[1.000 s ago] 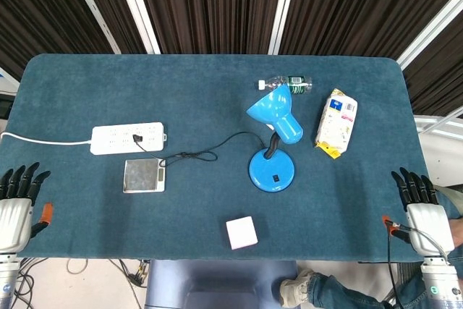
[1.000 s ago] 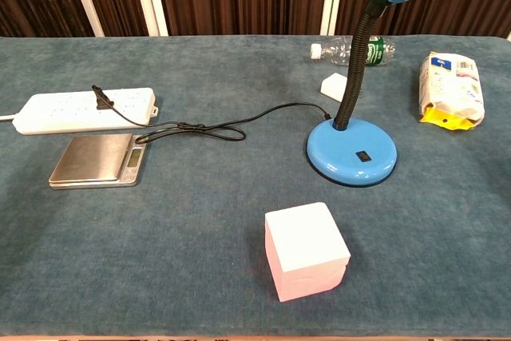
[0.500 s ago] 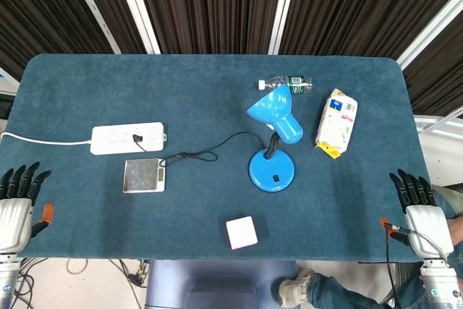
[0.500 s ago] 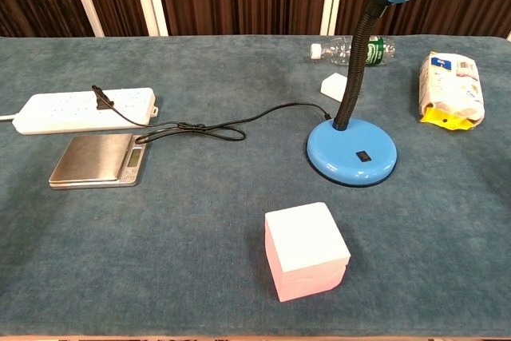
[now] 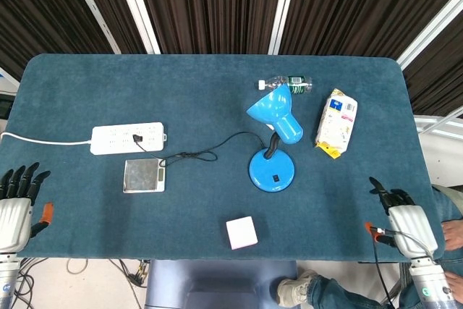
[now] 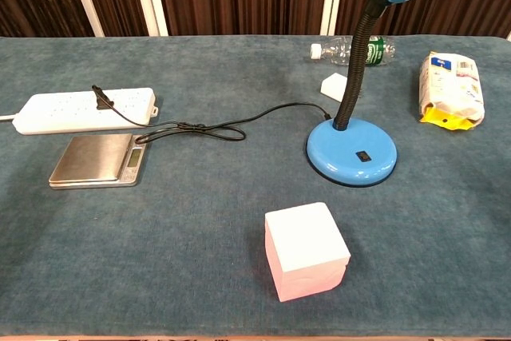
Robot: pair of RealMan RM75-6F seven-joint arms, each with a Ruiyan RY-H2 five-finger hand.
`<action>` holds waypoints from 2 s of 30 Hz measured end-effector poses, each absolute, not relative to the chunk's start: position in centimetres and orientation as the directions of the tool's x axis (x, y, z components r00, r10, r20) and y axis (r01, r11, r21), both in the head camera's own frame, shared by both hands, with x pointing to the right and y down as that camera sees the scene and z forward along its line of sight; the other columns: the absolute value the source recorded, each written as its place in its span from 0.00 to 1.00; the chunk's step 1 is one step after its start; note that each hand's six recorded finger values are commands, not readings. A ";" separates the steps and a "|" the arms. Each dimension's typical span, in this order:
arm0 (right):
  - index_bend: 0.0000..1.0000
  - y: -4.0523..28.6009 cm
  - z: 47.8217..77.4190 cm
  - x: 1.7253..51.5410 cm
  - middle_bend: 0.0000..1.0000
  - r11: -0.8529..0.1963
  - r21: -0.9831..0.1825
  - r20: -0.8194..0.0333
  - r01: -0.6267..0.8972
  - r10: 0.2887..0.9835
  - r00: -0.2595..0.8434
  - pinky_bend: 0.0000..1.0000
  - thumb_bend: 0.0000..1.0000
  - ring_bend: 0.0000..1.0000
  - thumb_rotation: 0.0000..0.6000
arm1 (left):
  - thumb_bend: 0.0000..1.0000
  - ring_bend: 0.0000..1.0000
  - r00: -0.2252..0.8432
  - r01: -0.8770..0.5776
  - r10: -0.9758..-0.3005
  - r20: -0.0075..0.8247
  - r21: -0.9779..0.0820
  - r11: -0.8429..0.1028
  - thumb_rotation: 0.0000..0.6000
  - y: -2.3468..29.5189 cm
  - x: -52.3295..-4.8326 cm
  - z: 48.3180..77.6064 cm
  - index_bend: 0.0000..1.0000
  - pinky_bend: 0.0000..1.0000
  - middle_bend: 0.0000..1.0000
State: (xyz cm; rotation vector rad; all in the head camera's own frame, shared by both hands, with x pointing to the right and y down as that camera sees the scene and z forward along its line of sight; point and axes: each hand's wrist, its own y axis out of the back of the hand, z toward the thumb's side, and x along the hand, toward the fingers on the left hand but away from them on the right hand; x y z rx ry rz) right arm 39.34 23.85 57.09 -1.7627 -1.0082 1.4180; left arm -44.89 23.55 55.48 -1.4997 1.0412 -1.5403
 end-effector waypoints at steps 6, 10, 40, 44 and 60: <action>0.00 22.0 59.2 36.7 0.63 -0.575 -0.805 -0.547 0.146 0.815 0.189 0.46 0.54 0.69 1.00 | 0.47 0.00 -0.052 -0.044 -0.912 0.408 -0.913 -0.406 1.00 23.6 -44.9 55.5 0.17 0.00 0.04; 0.00 20.5 60.9 33.6 0.68 -0.626 -0.771 -0.586 0.120 0.770 0.252 0.52 0.59 0.73 1.00 | 0.47 0.00 -0.052 -0.047 -0.911 0.409 -0.912 -0.407 1.00 23.6 -44.9 55.4 0.17 0.00 0.04; 0.00 19.3 68.3 23.0 0.68 -0.783 -0.622 -0.735 0.030 0.596 0.324 0.80 0.61 0.73 1.00 | 0.47 0.00 -0.055 -0.065 -0.907 0.417 -0.908 -0.413 1.00 23.6 -45.0 55.4 0.17 0.00 0.04; 0.01 19.3 68.9 23.1 0.68 -0.788 -0.616 -0.744 0.026 0.592 0.310 0.82 0.61 0.73 1.00 | 0.47 0.00 -0.055 -0.064 -0.907 0.416 -0.908 -0.413 1.00 23.6 -45.0 55.4 0.17 0.00 0.04; 0.06 19.8 69.9 23.6 0.68 -0.797 -0.603 -0.760 0.021 0.583 0.286 0.90 0.61 0.73 1.00 | 0.47 0.00 -0.061 -0.065 -0.907 0.416 -0.909 -0.413 1.00 23.5 -45.2 55.4 0.17 0.00 0.04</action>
